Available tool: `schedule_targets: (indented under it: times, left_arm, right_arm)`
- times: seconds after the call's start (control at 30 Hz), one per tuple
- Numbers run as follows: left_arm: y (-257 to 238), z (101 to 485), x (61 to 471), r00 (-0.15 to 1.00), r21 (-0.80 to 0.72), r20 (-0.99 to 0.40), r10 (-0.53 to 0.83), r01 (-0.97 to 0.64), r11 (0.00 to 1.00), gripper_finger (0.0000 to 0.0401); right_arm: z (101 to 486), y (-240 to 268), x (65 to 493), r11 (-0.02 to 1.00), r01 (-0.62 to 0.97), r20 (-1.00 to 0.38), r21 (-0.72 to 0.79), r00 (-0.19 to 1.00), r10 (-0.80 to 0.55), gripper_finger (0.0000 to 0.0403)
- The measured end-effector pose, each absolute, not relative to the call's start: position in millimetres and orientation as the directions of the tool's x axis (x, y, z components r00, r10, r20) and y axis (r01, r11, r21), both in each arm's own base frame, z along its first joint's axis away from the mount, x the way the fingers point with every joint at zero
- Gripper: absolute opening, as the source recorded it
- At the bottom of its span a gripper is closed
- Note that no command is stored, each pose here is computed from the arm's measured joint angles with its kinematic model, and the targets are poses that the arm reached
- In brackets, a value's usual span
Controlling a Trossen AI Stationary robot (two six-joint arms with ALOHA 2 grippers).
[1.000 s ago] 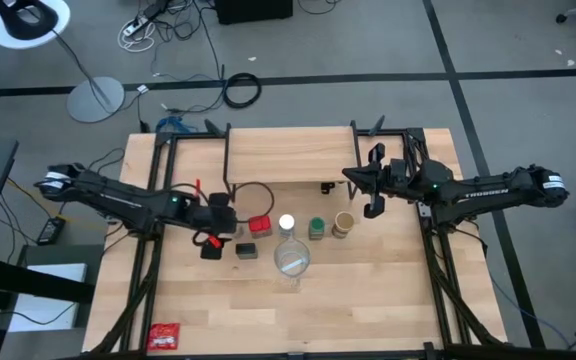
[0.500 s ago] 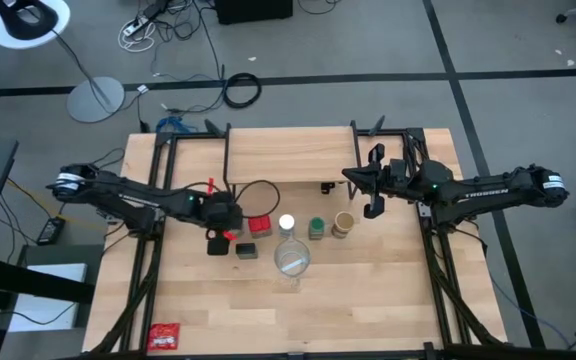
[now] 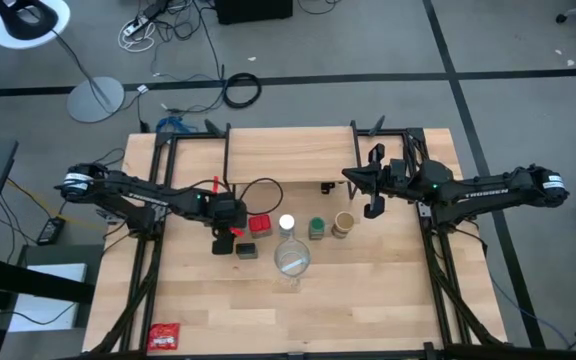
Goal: Shelf spices
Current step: Put the transparent seasoning bottle on the shelf
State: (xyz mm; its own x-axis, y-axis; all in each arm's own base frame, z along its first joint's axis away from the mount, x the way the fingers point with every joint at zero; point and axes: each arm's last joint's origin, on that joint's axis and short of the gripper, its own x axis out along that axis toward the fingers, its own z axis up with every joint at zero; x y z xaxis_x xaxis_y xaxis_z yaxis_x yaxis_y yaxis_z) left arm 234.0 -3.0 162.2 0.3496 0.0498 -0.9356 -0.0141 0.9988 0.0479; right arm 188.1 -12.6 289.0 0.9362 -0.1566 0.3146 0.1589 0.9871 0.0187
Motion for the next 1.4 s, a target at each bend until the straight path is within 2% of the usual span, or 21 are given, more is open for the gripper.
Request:
schedule_targets:
  times: [0.1, 0.4, 0.6, 0.9, 1.07, 1.13, 1.23, 1.4]
  left_arm:
    - [-3, 163, 234, 0.356, 0.05, -0.933, 0.05, -0.009, 0.999, 0.0164]
    - [-3, 167, 236, 0.344, 0.045, -0.937, 0.053, -0.032, 0.999, 0.0164]
    - [-1, 191, 239, 0.275, 0.127, -0.952, 0.137, -0.053, 0.99, 0.0164]
    - [-1, 264, 240, 0.408, 0.129, -0.901, 0.147, -0.071, 0.989, 0.0164]
    - [5, 310, 231, 0.526, 0.18, -0.822, 0.219, -0.124, 0.976, 0.0164]
    - [13, 325, 230, 0.551, 0.224, -0.783, 0.289, -0.184, 0.957, 0.0164]
    - [32, 337, 231, 0.549, 0.252, -0.752, 0.365, -0.272, 0.929, 0.0164]
    - [71, 328, 238, 0.476, 0.287, -0.778, 0.41, -0.311, 0.906, 0.0164]
  right_arm:
    - [289, -13, 188, 0.987, 0.159, 0.315, 0.019, 0.936, -0.157, 0.0003]
    - [289, -13, 188, 0.987, 0.159, 0.314, 0.018, 0.936, -0.157, 0.0003]
    - [289, -13, 188, 0.987, 0.159, 0.314, 0.018, 0.936, -0.157, 0.0003]
    - [289, -13, 188, 0.987, 0.159, 0.311, 0.018, 0.937, -0.157, 0.0003]
    - [288, -13, 188, 0.987, 0.16, 0.307, 0.016, 0.939, -0.157, 0.0003]
    - [288, -13, 188, 0.987, 0.16, 0.308, 0.015, 0.938, -0.157, 0.0003]
    - [288, -13, 188, 0.987, 0.16, 0.308, 0.015, 0.938, -0.157, 0.0003]
    - [289, -13, 188, 0.987, 0.159, 0.315, 0.019, 0.936, -0.157, 0.0003]
